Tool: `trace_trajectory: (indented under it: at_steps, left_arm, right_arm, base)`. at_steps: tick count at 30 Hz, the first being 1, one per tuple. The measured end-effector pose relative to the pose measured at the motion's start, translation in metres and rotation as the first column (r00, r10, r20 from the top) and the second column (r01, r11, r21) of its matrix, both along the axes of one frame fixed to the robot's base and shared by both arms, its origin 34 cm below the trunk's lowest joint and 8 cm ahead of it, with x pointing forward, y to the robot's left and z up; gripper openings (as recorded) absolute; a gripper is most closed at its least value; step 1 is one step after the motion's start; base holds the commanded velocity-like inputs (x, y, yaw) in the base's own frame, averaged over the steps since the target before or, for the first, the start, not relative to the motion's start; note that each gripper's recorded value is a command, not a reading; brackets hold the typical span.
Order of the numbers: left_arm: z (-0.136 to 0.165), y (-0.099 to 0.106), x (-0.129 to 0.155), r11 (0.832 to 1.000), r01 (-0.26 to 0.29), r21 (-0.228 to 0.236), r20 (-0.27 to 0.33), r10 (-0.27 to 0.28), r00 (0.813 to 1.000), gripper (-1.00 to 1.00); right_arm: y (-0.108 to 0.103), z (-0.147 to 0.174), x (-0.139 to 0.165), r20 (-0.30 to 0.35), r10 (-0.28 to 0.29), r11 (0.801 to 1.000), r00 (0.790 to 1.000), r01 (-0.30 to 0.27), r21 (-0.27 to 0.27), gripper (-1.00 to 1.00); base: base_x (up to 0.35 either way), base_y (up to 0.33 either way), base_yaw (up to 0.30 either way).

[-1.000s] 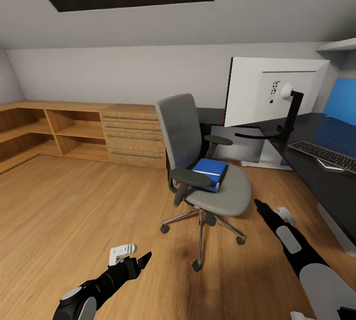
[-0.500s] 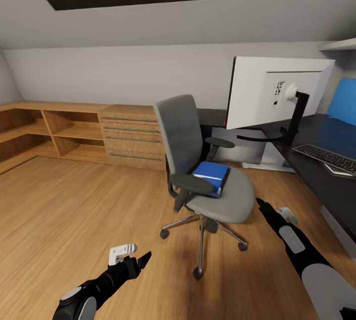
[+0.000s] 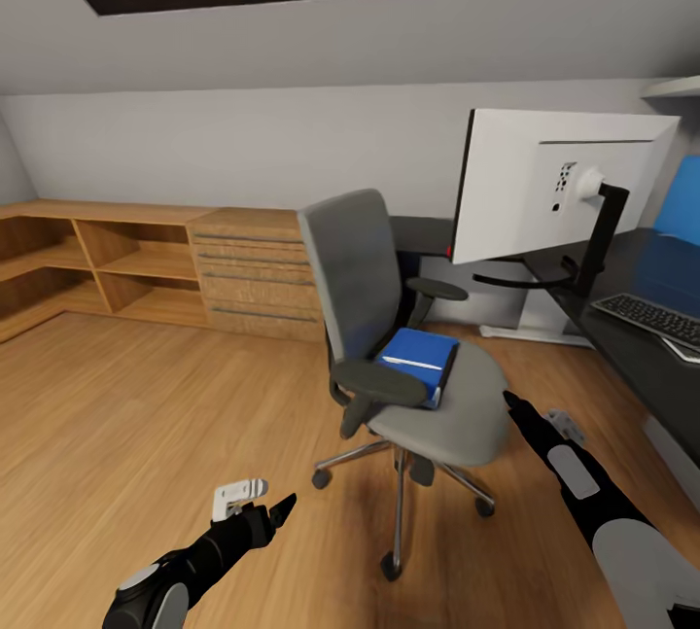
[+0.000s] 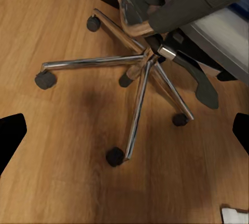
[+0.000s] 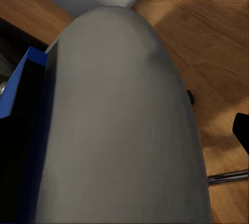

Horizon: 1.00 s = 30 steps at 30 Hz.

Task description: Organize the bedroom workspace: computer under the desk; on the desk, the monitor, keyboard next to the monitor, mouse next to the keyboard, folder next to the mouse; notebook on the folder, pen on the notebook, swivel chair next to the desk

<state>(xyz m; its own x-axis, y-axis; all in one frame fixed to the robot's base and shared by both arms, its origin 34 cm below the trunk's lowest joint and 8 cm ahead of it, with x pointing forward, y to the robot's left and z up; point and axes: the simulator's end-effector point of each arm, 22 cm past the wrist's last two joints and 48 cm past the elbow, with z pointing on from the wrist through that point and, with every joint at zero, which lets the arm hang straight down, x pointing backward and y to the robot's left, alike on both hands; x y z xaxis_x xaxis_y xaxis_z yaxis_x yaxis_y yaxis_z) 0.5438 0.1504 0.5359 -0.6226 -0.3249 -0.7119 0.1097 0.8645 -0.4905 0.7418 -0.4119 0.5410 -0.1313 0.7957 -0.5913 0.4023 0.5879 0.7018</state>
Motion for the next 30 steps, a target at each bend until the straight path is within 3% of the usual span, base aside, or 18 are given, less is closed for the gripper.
trace_trajectory:
  at_steps: [6, 9, 20, 30]
  left_arm:
    - [0.000, 0.000, 0.000, 1.000, 0.000, 0.000, 0.000, 0.000, 1.000, 1.00]
    - [0.000, 0.003, 0.001, 1.000, -0.007, 0.000, -0.001, 0.007, 1.000, 1.00]
    - [0.000, 0.008, 0.002, 1.000, -0.019, -0.001, 0.000, 0.019, 1.000, 1.00]
    - [0.000, 0.009, 0.002, 1.000, -0.020, -0.001, 0.001, 0.020, 1.000, 1.00]
  right_arm:
    - [0.000, -0.001, -0.001, -0.003, -0.001, 1.000, 1.000, 0.001, 0.001, 1.00]
    - [0.003, -0.021, -0.010, -0.045, -0.002, 1.000, 0.999, 0.003, 0.015, 1.00]
    - [0.007, -0.035, -0.016, -0.075, -0.002, 1.000, 0.997, 0.004, 0.029, 1.00]
    - [0.012, -0.037, -0.016, -0.077, 0.003, 1.000, 0.997, -0.001, 0.031, 1.00]
  base:
    - [0.250, 0.000, 0.000]
    - [0.048, 0.000, 0.000]
    - [0.011, 0.000, 0.011]
    - [0.000, 0.000, 0.222]
